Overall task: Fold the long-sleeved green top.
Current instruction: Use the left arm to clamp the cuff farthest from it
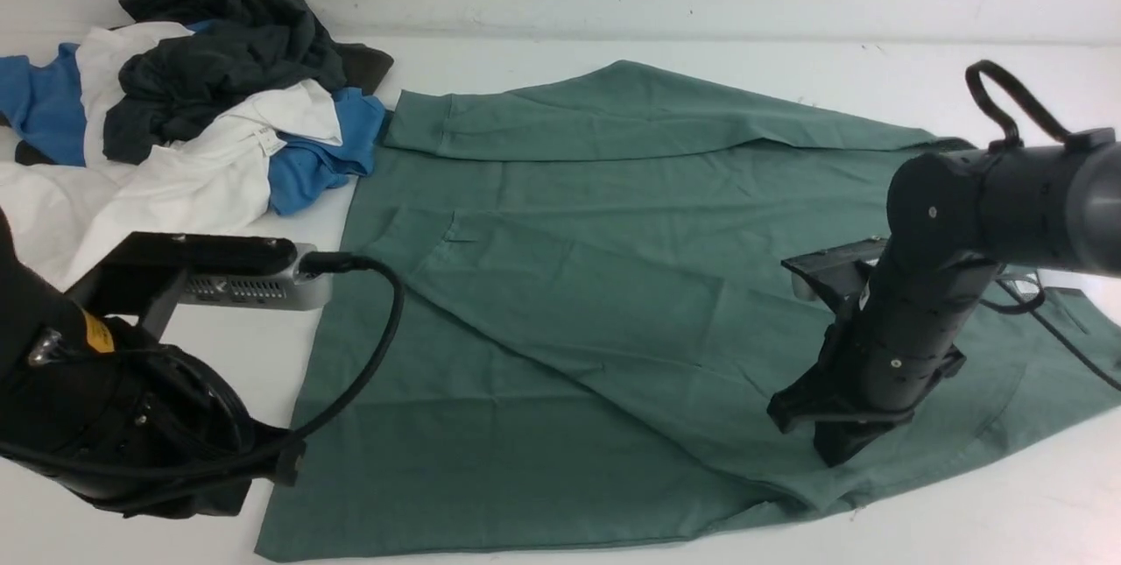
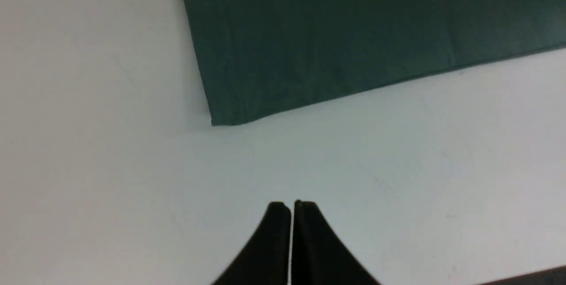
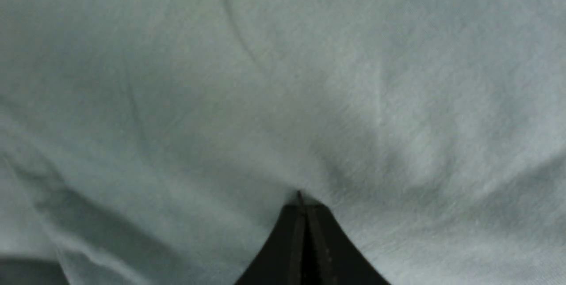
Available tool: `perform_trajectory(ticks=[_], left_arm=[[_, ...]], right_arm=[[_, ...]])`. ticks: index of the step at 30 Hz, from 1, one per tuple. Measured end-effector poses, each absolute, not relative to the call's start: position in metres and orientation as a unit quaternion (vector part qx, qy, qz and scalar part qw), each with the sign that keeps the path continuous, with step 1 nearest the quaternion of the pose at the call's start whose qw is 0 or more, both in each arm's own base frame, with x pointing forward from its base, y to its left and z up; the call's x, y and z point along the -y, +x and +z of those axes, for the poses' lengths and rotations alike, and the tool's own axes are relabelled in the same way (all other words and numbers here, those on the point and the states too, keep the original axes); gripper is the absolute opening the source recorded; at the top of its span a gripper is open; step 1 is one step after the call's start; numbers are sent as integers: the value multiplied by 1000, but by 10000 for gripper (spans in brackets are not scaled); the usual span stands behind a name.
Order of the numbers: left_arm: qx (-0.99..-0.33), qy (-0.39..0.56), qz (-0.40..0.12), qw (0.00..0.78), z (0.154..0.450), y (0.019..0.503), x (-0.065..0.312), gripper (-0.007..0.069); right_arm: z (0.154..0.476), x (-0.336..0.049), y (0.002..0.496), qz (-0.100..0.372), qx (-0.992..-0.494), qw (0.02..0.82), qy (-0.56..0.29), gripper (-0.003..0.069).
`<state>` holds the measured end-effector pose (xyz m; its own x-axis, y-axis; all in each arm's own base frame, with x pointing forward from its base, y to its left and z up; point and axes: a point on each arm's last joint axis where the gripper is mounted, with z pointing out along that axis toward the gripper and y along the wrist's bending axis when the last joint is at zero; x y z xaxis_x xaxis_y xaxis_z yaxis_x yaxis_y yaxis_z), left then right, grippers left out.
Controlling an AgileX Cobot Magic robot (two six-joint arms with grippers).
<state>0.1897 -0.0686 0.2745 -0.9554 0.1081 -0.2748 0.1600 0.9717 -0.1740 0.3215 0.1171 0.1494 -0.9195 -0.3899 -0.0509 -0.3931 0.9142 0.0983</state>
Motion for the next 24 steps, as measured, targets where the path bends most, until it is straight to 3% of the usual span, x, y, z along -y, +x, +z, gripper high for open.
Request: perform_trajectory(ticks=[9, 24], left_arm=[[-975, 70, -108, 181, 293, 175, 64, -4], [-971, 48, -125, 200, 292, 182, 67, -4]], right_arm=[[146, -103, 271, 75, -983, 32, -166, -11], [146, -78, 186, 80, -984, -43, -156, -9]])
